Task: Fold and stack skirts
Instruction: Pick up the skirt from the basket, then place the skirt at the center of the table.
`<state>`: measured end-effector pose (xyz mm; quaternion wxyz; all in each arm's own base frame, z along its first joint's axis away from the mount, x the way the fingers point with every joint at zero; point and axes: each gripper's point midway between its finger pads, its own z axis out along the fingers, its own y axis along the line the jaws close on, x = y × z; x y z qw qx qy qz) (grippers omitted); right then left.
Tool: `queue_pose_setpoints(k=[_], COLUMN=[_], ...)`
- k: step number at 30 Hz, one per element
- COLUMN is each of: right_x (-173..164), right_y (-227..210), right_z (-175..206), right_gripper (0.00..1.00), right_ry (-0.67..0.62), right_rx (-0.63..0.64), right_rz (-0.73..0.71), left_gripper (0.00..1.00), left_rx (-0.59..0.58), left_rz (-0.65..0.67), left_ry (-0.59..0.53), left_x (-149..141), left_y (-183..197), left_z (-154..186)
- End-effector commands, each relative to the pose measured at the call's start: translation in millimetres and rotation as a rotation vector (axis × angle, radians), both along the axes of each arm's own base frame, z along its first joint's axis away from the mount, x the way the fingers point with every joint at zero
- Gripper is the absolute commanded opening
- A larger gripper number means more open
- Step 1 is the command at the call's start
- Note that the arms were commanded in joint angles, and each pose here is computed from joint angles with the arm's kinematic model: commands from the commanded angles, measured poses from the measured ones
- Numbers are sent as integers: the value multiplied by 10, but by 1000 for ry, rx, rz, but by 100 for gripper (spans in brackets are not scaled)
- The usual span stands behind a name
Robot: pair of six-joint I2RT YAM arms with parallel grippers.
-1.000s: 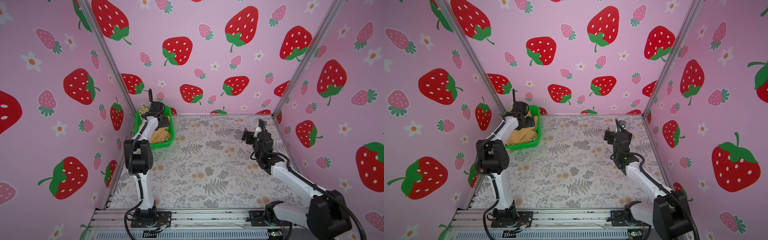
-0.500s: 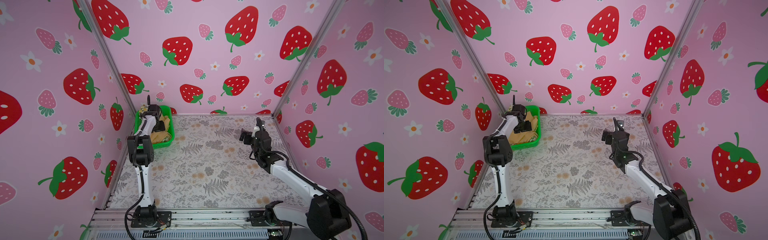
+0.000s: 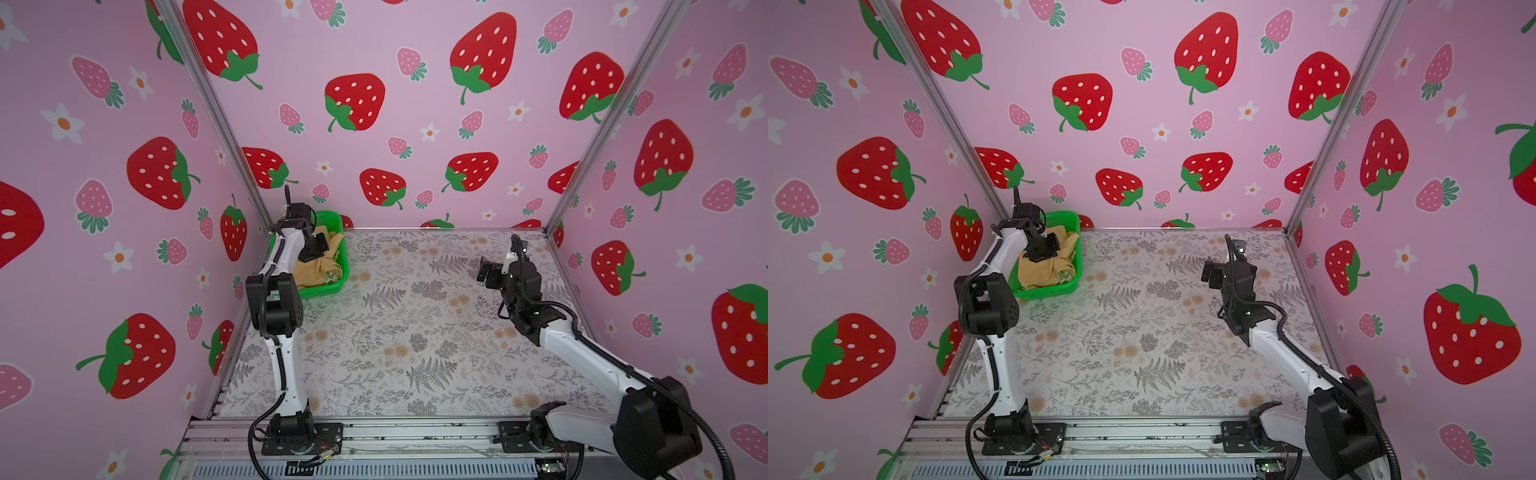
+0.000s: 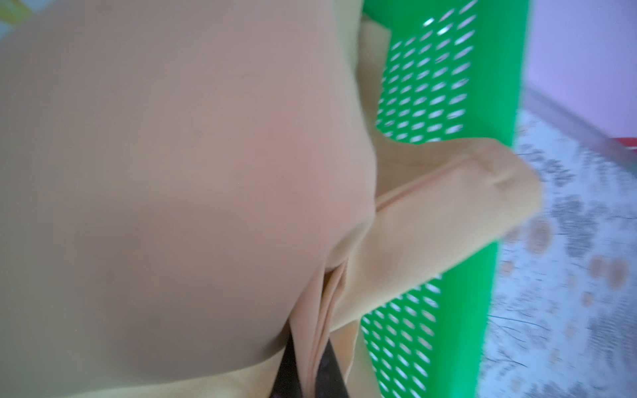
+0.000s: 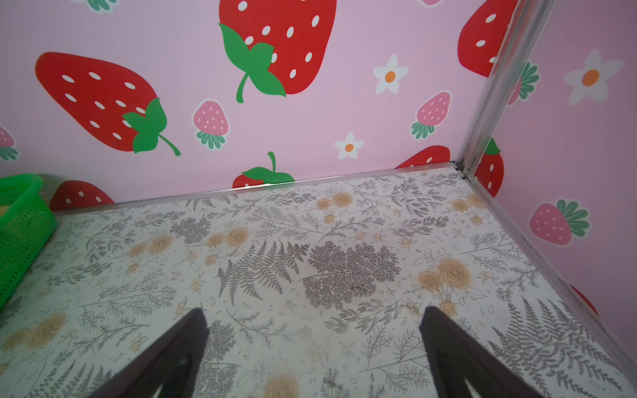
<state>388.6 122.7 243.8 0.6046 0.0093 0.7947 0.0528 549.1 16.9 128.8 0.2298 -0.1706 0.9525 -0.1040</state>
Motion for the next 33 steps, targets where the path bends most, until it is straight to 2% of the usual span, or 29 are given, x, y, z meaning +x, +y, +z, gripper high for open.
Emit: queue_pose_setpoints(k=[1, 4, 10, 15, 19, 25, 29, 33], right_x=[7, 5, 22, 11, -41, -124, -137, -129], right_y=[101, 134, 166, 105, 12, -79, -47, 45], right_z=[38, 29, 191, 406, 542, 571, 528, 485], right_gripper=[100, 100, 100, 100, 100, 100, 100, 100], right_ry=[-10, -7, -35, -81, -114, -110, -95, -77], right_rx=[45, 55, 63, 64, 67, 70, 60, 65], right_rz=[30, 47, 63, 37, 2, -28, -5, 42], left_gripper=[0, 0, 0, 0, 0, 0, 0, 0], left_rx=[-164, -222, -281, -364, -363, -414, -330, -199], left_rz=[-20, -33, -152, -308, -408, -452, -432, -406], left_ry=[-182, -269, -457, -526, -514, -436, -402, -416], left_x=[66, 13, -268, -640, -874, -1116, -1247, -1330], left_y=[-324, -493, -1084, -1822, -2365, -2909, -3055, -3175], left_z=[783, 1227, 2152, 2592, 2504, 1951, 1643, 1542])
